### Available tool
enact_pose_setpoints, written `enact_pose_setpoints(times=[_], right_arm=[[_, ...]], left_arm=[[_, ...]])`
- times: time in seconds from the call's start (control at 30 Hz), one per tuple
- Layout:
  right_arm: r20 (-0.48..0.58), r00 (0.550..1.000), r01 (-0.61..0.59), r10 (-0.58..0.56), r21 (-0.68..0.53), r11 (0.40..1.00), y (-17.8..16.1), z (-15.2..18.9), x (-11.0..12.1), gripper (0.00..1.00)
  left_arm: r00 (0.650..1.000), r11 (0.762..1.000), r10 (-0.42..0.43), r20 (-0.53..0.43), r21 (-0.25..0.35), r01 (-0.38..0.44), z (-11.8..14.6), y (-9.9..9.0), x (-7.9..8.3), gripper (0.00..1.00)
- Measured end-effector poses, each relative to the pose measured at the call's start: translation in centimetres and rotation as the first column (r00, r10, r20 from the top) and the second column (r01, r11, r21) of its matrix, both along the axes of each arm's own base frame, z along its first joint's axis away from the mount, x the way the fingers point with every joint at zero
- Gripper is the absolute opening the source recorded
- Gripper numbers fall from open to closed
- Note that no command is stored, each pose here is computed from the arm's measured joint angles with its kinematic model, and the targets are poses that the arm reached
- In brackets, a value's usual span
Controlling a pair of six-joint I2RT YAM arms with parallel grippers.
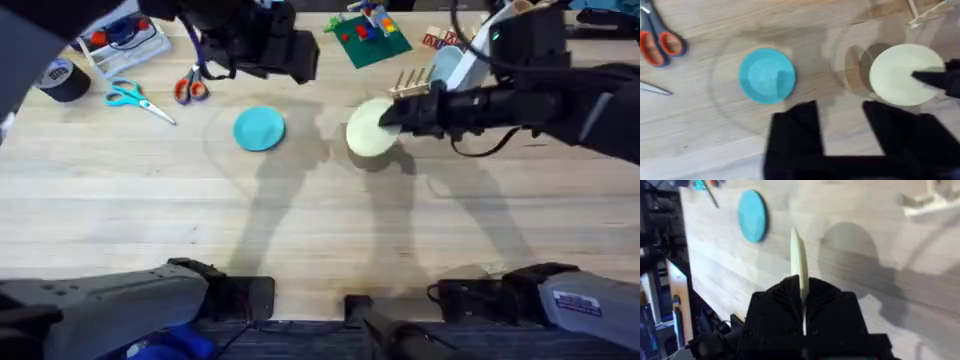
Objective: Pick up the plates from the table one by one and place each into a slot on the dish rack.
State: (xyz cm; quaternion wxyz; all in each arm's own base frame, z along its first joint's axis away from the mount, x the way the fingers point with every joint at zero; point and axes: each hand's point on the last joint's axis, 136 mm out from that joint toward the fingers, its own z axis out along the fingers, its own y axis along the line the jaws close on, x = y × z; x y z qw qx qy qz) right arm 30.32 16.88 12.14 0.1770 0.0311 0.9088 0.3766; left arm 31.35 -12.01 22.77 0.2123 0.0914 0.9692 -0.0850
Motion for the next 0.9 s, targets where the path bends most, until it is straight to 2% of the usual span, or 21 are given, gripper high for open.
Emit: enact_pose_setpoints(times=[0.03,0.07,0.13,0.17,0.37,0.6,0.9], right_arm=[[0.017,1.0,0.0,0.0,0.003,1.0,0.0,0.6,0.2,0.032],[0.033,0.999,0.0,0.0,0.007,1.0,0.1,1.2,0.4,0.032],[0.057,0.998,-0.006,0.005,0.008,1.0,0.1,2.2,0.6,0.032],[0.064,0.998,-0.011,0.011,0.005,1.0,0.1,2.6,0.6,0.032],[0.086,0.996,-0.032,0.036,-0.057,0.998,-0.5,4.8,0.1,0.032],[0.173,0.983,-0.03,0.059,-0.162,0.986,-1.6,8.0,0.9,0.032],[0.318,0.934,-0.046,0.163,-0.344,0.938,-3.3,10.8,2.4,0.031]], left_arm=[[1.0,1.0,0.004,0.0,0.008,-0.004,0.0,0.2,-0.1,0.72],[1.0,1.0,0.007,-0.003,0.014,-0.007,0.0,0.3,-0.1,0.806],[1.0,1.0,0.013,-0.012,0.027,-0.012,-0.3,0.5,-0.1,0.931],[1.0,0.999,0.014,-0.014,0.032,-0.014,-0.4,0.6,-0.1,0.959],[1.0,0.999,0.017,-0.013,0.04,-0.017,-0.5,0.7,-0.1,0.975],[1.0,0.999,0.018,-0.016,0.041,-0.017,-0.5,0.7,-0.1,0.977],[1.0,0.999,0.018,-0.016,0.041,-0.017,-0.5,0.7,-0.1,0.977]])
